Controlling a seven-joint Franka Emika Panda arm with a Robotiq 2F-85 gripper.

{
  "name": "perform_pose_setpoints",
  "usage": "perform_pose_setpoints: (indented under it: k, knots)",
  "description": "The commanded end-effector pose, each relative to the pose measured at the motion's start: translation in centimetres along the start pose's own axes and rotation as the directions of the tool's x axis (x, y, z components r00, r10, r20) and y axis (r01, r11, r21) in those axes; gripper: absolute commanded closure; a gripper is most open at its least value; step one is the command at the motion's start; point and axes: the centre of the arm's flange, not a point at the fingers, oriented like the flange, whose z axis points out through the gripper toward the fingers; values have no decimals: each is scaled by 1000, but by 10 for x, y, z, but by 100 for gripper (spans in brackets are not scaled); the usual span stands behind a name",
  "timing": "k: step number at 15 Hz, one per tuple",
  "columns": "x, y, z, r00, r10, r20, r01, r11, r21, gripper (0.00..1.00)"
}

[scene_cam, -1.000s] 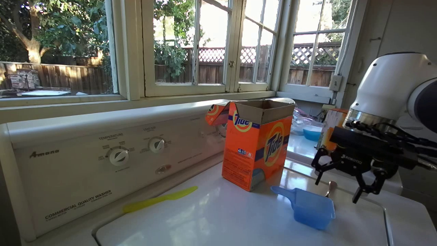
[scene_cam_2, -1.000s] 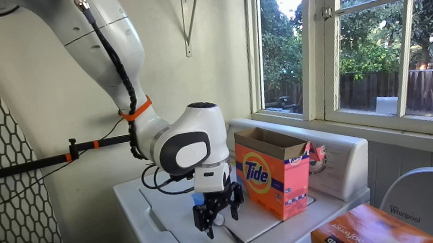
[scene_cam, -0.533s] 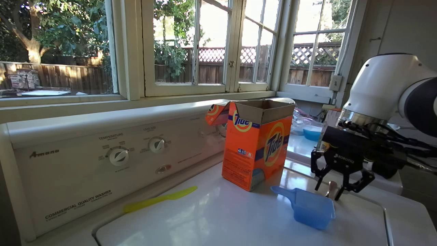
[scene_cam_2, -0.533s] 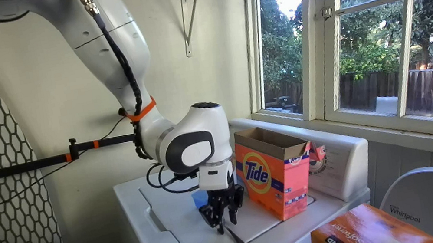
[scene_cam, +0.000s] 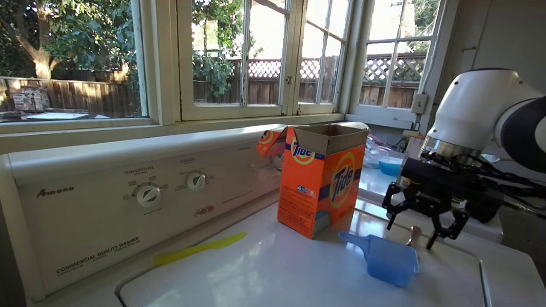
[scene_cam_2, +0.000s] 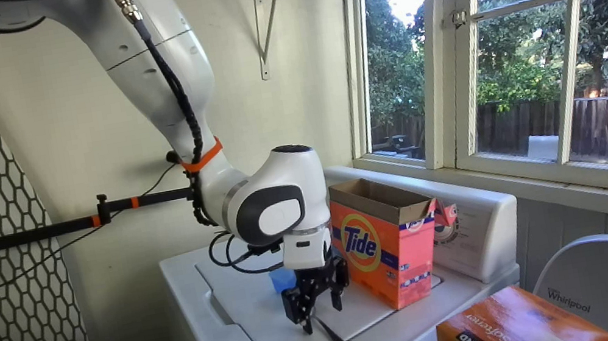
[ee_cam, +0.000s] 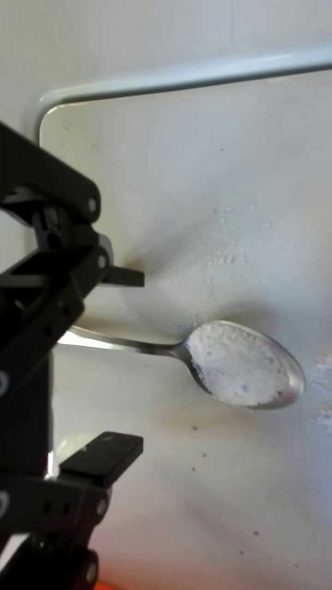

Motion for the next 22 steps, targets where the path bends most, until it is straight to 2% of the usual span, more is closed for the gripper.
perform_pose_setpoints:
  k: [1, 6, 8, 9, 17, 22]
  knots:
    - [-1, -2, 6, 1000, 1, -15, -1, 1000, 7, 44]
    - [2, -2, 5, 1000, 3, -19, -3, 1000, 7, 84]
    - [4, -2, 5, 1000, 4, -21, -3, 1000, 7, 97]
    - [4, -2, 5, 1000, 4, -22, -4, 1000, 7, 100]
    - [6, -2, 3, 1000, -5, -26, 5, 1000, 8, 98]
    - [1, -2, -11, 999, -22, -27, 22, 1000, 13, 98]
